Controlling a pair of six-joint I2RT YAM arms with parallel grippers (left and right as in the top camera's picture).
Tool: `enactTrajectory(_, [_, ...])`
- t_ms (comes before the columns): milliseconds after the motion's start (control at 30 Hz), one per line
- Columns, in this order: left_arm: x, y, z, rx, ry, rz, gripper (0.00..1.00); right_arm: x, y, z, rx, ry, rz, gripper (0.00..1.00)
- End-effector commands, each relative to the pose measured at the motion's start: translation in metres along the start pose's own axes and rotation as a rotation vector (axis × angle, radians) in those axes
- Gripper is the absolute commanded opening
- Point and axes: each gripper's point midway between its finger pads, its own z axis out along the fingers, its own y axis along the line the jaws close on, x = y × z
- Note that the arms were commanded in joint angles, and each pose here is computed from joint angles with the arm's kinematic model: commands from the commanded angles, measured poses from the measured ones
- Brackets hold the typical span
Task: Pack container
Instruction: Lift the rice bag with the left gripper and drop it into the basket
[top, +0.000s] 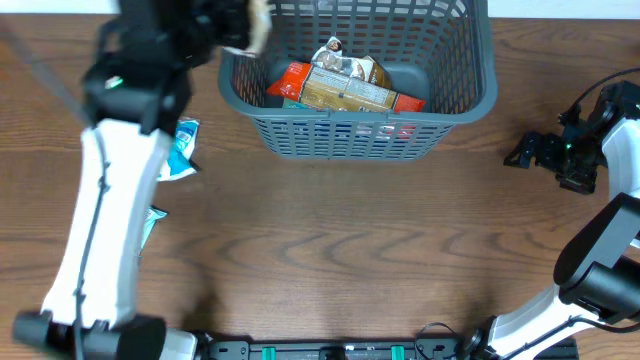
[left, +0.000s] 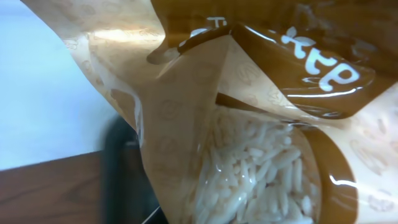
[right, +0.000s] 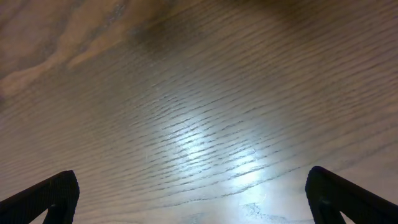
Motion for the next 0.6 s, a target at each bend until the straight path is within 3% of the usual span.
enactTrajectory(0, [-0.013,-0.043,0.005,0.101,-0.036,0.158,0.06,0.002,0.004,0.003,0.001,0.010,-0.024,0.99])
enactTrajectory(233, [0.042,-0.088,0.052,0.205,0.090,0.436,0.06,0.002,0.004,0.003,0.000,0.010,-0.023,0.99])
enactTrajectory(567, [0.137,-0.067,0.117,0.226,0.340,0.572,0.12,0.003,0.004,0.003,-0.003,0.014,-0.023,0.99])
